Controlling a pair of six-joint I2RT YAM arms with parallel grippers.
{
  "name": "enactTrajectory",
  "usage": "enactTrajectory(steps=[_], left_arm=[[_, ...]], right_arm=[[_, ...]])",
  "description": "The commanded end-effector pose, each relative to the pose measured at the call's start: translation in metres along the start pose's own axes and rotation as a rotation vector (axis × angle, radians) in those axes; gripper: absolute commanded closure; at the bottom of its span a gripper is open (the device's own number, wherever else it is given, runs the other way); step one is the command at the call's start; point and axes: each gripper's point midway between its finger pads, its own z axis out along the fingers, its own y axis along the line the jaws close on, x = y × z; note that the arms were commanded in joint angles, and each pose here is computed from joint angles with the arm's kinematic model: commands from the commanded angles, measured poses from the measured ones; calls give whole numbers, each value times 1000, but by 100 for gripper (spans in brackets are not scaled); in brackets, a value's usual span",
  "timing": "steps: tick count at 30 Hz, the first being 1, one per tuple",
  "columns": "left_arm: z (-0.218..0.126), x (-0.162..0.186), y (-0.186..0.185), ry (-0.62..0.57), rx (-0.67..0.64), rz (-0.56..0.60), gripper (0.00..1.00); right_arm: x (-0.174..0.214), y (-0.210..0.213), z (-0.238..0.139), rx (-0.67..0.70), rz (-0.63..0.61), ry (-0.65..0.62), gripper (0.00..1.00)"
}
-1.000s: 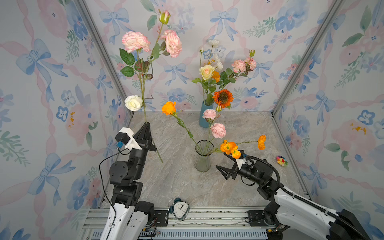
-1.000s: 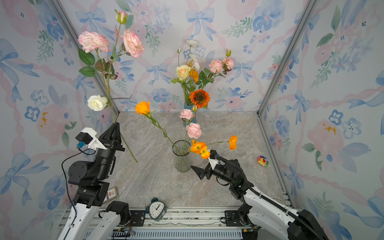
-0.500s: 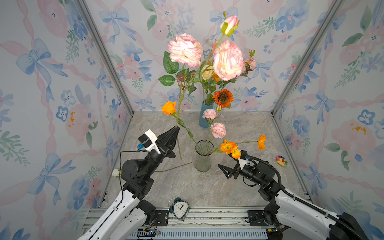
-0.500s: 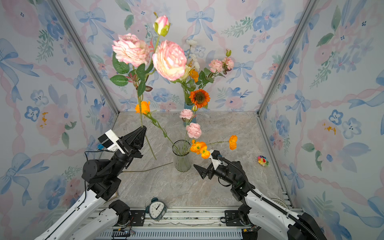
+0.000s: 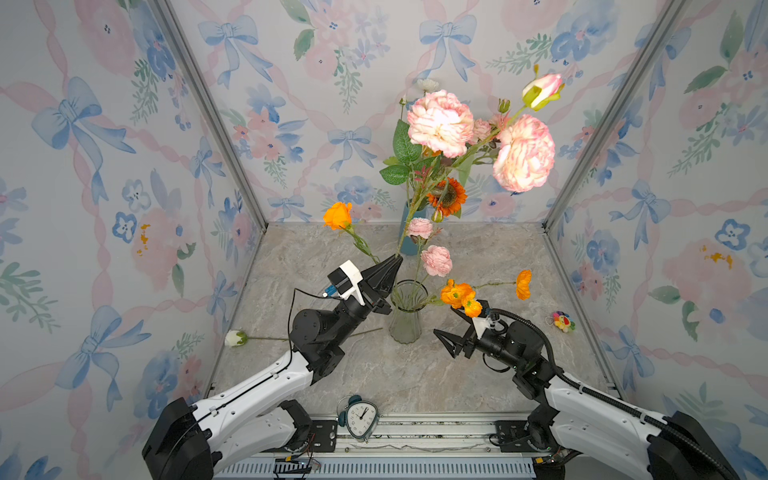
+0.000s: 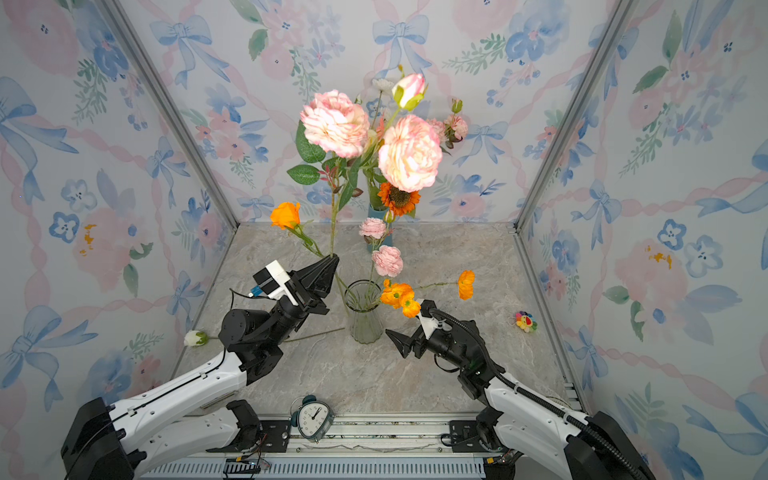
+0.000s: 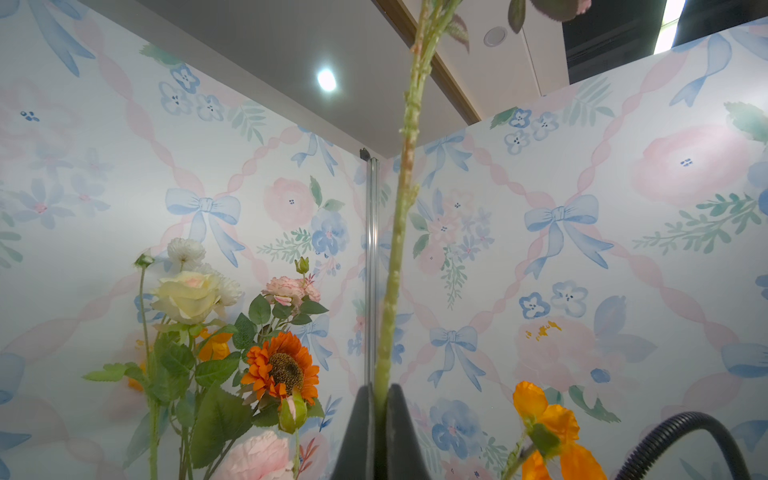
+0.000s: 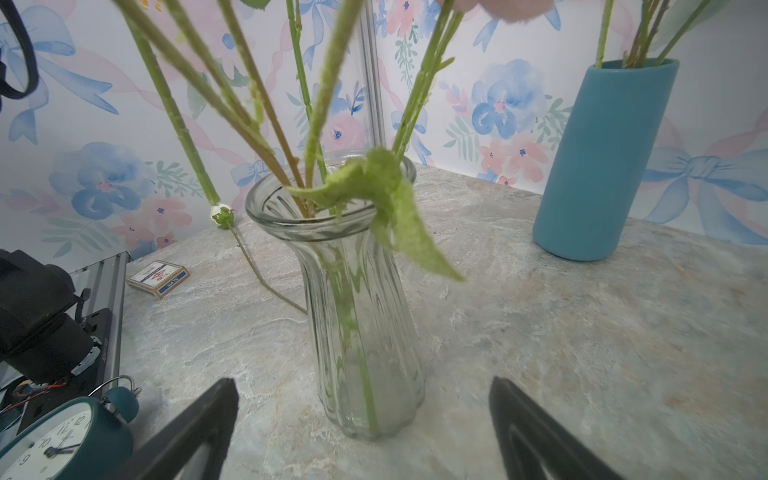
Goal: Arrange the flowers into the vase
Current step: 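Carry the pink roses over the glass vase with the left gripper, then lower the pink rose stems into the glass vase and open the left gripper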
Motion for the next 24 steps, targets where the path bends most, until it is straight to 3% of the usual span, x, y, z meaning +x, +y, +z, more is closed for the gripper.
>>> enactTrajectory(steps=[1, 4, 13, 19, 24], left_arm=[[14, -54, -1, -174, -19, 44, 100], [22, -46, 4, -157, -44, 74, 100], [26, 34, 5, -41, -28, 120, 100], [2, 73, 9, 58, -75, 122, 100], [-23, 83, 13, 71, -109, 108, 100]], right_arm=[[-11, 0, 0, -5, -9, -34, 3], [-11, 0, -1, -1, -12, -35, 3], [-2, -4, 6, 1, 2, -22, 3], [-2, -4, 6, -2, 3, -25, 3], [0, -4, 10, -10, 12, -20, 3]])
